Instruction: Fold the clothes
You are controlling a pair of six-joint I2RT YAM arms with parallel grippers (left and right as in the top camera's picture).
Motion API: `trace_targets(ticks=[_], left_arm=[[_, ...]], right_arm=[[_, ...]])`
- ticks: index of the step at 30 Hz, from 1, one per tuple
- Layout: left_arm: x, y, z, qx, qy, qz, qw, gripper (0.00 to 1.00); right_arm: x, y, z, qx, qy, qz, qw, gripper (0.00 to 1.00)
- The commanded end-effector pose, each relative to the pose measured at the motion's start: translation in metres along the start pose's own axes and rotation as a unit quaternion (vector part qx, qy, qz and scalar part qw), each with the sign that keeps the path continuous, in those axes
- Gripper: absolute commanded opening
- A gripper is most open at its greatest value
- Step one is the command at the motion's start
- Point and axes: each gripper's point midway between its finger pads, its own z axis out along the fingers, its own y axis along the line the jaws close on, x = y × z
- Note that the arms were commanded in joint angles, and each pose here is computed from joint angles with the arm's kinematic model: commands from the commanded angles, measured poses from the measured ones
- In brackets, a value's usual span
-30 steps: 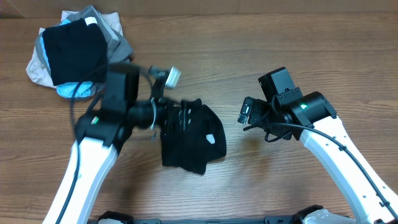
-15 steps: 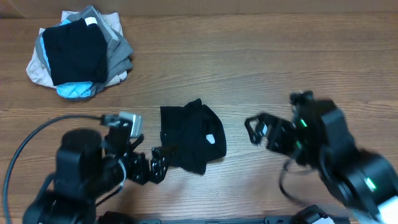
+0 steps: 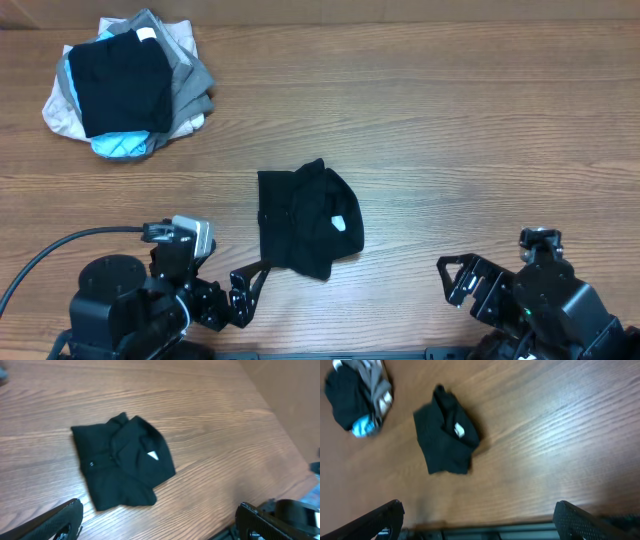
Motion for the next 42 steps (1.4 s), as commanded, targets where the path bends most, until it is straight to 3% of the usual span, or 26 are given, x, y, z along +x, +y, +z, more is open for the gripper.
trace_targets(ticks=[1, 32, 42], left_arm=[[0.003, 0.013, 0.004, -0.03, 0.002, -0.012, 0.999, 1.0], [0.005, 0.017, 0.006, -0.041, 0.01, -0.015, 0.999, 1.0], [0.005, 0.017, 0.006, -0.041, 0.01, -0.015, 0.999, 1.0]], right_arm=[[-0.017, 0.002, 0.0, -0.002, -0.047, 0.018, 0.999, 1.0], [-0.027, 0.014, -0.002, -0.024, -0.069, 0.024, 0.997, 1.0], [-0.047, -0.031, 0.002, 0.024, -0.138, 0.074, 0.987, 1.0]])
